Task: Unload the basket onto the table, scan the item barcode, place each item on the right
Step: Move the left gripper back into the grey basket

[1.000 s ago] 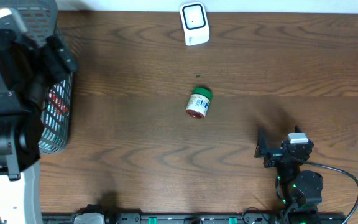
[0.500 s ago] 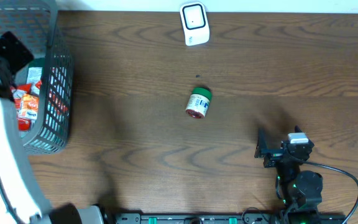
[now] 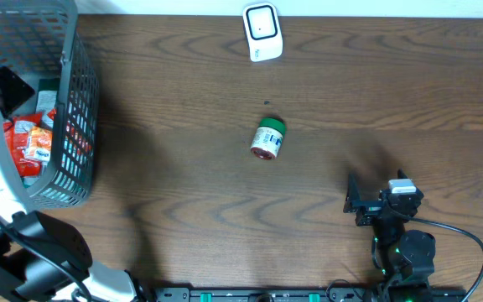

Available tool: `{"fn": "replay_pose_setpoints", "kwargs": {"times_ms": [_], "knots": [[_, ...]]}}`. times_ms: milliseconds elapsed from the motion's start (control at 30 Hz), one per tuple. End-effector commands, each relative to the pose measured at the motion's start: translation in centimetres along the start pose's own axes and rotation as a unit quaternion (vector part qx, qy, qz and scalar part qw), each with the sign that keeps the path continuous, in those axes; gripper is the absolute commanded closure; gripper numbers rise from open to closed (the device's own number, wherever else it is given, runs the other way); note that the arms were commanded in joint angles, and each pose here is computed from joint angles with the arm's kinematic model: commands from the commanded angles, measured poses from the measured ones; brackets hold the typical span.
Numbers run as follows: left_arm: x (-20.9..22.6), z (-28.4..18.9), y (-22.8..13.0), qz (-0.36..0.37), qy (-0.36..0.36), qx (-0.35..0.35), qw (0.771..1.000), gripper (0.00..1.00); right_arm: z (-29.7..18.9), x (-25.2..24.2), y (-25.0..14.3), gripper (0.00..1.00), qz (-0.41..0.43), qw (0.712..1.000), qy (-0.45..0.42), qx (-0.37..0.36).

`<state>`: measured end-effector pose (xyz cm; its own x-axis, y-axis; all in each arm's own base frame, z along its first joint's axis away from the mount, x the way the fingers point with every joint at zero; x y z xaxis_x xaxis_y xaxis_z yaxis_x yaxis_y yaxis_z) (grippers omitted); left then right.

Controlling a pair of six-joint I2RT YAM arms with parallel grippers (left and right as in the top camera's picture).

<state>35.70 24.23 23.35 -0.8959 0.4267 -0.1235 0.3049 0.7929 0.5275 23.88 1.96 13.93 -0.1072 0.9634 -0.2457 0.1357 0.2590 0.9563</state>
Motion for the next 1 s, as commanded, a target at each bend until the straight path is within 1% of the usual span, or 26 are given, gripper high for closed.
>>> {"fn": "replay_pose_setpoints", "kwargs": {"times_ms": [0,167,567,600,700,733,867,967], "knots": [[-0.1,0.6,0.1,-0.003,0.003,0.004,1.0,0.08,0.0,-0.2,-0.2,0.01,0.007,1.0,-0.006,0.003],[0.5,1.8,-0.6,-0.002,0.017,0.022,1.0,0.08,0.0,-0.2,-0.2,0.01,0.007,1.0,-0.006,0.003],[1.0,3.1,-1.8,0.001,0.026,0.035,0.999,0.08,0.0,-0.2,-0.2,0.01,0.007,1.0,-0.006,0.003],[1.1,3.3,-1.9,0.001,0.027,0.036,0.999,0.03,0.0,-0.2,-0.2,0.01,0.007,1.0,-0.006,0.003],[1.0,3.4,-1.8,0.0,0.026,0.034,0.999,0.0,0.0,-0.2,-0.2,0.01,0.007,1.0,-0.006,0.003],[1.0,3.4,-1.8,0.0,0.025,0.033,0.999,0.01,0.0,-0.2,-0.2,0.01,0.007,1.0,-0.006,0.003],[0.6,3.4,-1.6,-0.002,0.013,0.033,0.999,0.02,0.0,-0.2,-0.2,0.01,0.007,1.0,-0.006,0.003],[-0.3,3.5,-1.8,-0.013,-0.029,0.053,0.998,0.02,0.0,-0.2,-0.2,0.01,0.007,1.0,-0.006,0.003]]}}
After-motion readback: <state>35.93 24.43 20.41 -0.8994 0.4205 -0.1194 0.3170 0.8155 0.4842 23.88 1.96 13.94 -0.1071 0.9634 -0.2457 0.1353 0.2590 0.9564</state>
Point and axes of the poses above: each gripper's point midway between its finger pads, its own z axis out along the fingers, its own x axis along the line the jaws close on, y = z × x, the point moved 1 cm from there along -z, back along the fingers, and after that the axes turned 15 degrees about -z, right-handed, at the moved point
